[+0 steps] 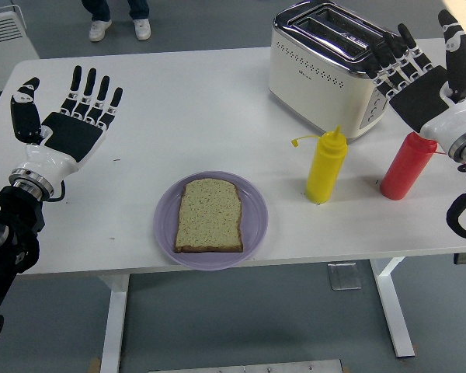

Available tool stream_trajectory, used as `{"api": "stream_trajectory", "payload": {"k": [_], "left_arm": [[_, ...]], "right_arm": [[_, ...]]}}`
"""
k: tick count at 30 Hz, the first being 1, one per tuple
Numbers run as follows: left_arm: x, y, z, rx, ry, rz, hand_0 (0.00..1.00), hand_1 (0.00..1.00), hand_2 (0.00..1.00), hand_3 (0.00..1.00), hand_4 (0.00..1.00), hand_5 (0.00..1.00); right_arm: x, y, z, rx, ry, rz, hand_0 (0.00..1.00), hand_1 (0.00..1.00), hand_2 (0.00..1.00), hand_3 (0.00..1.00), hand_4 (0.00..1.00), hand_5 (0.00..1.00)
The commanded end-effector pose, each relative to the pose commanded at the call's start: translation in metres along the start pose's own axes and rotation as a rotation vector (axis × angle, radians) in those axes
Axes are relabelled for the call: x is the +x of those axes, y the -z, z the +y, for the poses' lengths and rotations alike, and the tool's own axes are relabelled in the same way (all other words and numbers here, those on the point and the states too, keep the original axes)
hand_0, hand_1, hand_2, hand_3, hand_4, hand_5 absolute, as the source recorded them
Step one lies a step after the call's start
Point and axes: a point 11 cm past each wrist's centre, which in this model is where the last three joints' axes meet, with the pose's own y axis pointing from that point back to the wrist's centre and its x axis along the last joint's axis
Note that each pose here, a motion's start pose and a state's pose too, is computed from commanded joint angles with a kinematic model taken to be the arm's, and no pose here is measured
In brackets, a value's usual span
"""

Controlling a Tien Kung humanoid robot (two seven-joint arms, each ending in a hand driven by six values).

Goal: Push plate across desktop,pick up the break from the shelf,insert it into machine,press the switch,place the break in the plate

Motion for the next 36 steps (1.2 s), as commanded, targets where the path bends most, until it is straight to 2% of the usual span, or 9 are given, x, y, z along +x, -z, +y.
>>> {"api": "stream_trajectory", "payload": {"k": [11,36], "left_arm": [[0.000,0.001,-0.001,0.012,-0.007,0.008,0.818,0.783,0.773,0.790,0.647,0.998],[-0.007,-0.004,-0.001,0.001,0.008,0.031,0.819,0.781,0.772,0.785,0.647,0.998]], "right_arm": [[0.008,0.001,0.002,0.022,-0.039,-0.024,0.821,0.767,0.758,0.729,0.805,0.645],[0.015,0.008,0.006,0.052,-0.058,-0.033,0.821,0.766,0.756,0.723,0.795,0.628]]}}
